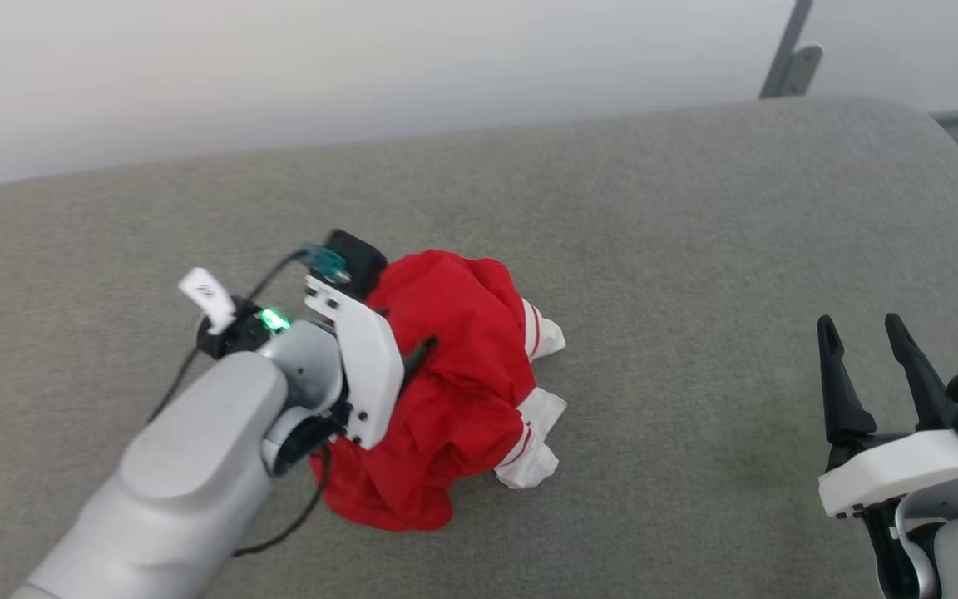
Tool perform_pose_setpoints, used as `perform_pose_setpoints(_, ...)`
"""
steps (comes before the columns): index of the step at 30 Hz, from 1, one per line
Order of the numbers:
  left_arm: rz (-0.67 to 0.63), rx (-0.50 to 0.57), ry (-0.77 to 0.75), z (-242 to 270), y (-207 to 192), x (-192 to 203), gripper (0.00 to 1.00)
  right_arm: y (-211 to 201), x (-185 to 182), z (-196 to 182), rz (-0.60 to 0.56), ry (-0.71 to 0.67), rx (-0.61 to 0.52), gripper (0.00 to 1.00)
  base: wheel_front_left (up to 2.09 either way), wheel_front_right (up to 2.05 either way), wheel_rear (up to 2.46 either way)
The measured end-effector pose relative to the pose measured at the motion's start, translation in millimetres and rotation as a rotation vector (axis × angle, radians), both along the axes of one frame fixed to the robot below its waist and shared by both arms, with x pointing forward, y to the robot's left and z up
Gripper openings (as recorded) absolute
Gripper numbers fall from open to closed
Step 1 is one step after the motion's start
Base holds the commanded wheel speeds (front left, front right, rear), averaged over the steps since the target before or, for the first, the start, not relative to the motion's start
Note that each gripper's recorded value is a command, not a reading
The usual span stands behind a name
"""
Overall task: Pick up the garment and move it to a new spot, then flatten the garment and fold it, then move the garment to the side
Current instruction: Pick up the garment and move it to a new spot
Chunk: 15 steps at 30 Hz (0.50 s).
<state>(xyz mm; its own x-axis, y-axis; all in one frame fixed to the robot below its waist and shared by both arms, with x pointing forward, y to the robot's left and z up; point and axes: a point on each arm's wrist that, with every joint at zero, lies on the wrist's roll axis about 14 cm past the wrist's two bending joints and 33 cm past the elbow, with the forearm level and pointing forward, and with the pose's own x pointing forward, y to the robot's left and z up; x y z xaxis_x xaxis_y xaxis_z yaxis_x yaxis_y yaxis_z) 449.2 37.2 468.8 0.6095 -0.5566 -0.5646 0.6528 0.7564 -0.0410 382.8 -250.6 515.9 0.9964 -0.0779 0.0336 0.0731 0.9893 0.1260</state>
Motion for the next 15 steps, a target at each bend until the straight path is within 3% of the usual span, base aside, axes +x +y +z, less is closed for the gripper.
perform_pose_setpoints(9,0.134,-0.197,-0.292,60.4,47.7,7.9,1.0,18.1,0.1,9.0,0.049,-0.022,0.005,1.0,0.0,0.0,0.0)
perform_pose_setpoints(15,0.262,-0.274,-0.442,75.4,91.4,-7.5,1.0,27.2,-1.0,13.3,0.076,-0.033,0.001,1.0,0.0,0.0,0.0)
